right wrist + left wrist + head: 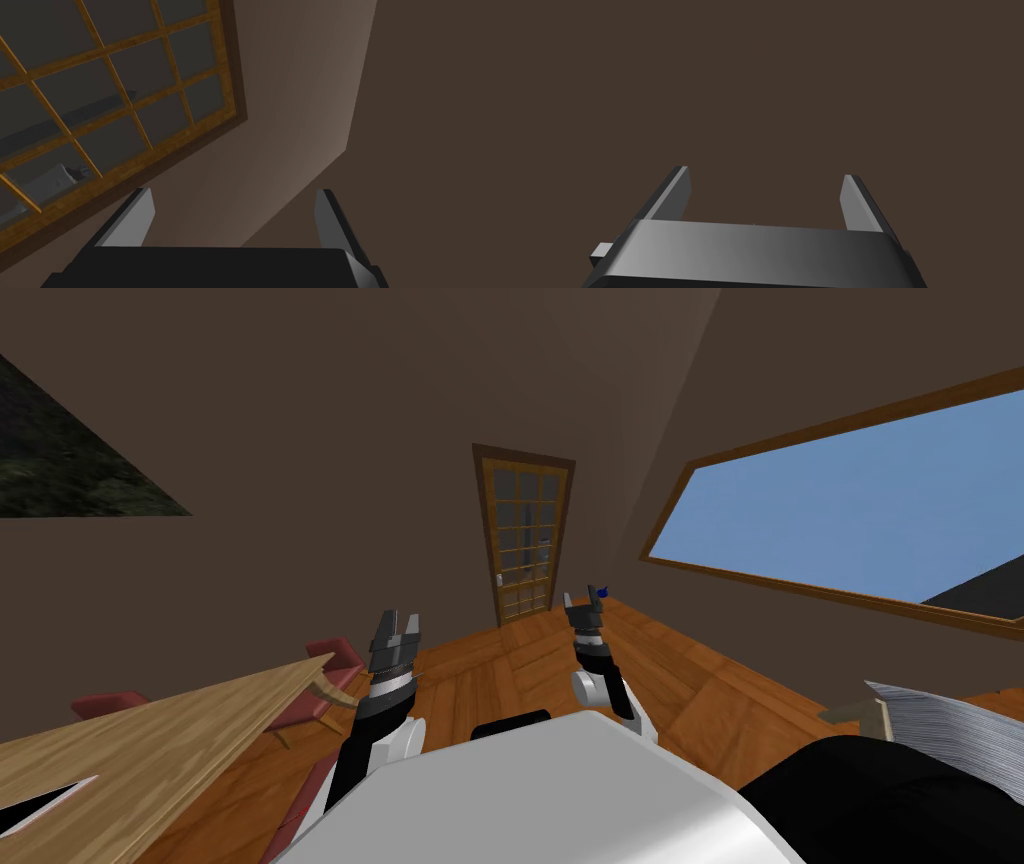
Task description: Pull the door open
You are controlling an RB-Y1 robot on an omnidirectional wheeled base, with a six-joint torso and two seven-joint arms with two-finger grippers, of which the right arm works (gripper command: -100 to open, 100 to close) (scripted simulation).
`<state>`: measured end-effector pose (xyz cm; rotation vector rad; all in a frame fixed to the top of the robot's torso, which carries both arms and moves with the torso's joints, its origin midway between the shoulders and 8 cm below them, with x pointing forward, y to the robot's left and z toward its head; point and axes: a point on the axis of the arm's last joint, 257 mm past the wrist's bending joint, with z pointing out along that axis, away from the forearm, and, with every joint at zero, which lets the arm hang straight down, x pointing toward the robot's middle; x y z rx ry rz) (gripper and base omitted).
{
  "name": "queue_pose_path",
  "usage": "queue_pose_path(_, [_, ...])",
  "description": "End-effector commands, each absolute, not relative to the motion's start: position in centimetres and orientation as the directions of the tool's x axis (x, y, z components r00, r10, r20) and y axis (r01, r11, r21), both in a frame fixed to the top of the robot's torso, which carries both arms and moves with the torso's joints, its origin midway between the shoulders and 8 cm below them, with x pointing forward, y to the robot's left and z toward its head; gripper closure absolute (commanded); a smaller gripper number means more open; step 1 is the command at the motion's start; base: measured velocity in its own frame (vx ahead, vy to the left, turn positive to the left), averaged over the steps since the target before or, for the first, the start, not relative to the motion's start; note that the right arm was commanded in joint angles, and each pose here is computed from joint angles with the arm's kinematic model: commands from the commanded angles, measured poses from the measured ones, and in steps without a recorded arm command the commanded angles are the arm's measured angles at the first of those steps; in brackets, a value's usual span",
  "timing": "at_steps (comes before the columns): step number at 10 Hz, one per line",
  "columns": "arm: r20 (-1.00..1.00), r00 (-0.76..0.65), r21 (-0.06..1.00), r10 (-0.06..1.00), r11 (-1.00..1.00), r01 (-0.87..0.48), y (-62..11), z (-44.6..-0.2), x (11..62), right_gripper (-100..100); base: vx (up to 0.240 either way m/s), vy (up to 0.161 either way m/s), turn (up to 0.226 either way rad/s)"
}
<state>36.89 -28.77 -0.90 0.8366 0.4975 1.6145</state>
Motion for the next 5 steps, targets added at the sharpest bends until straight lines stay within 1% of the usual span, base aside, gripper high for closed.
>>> queue_pose_path(1, [0.281,-0.076,0.720,0.957,-0.263,-0.642,-28.9,-2.2,37.6,-100,0.106,0.003,0.111])
queue_pose_path(5, [0.341,-0.112,0.720,0.933,-0.336,-0.607,-29.2,-4.5,38.9,-100,0.090,-0.004,0.078])
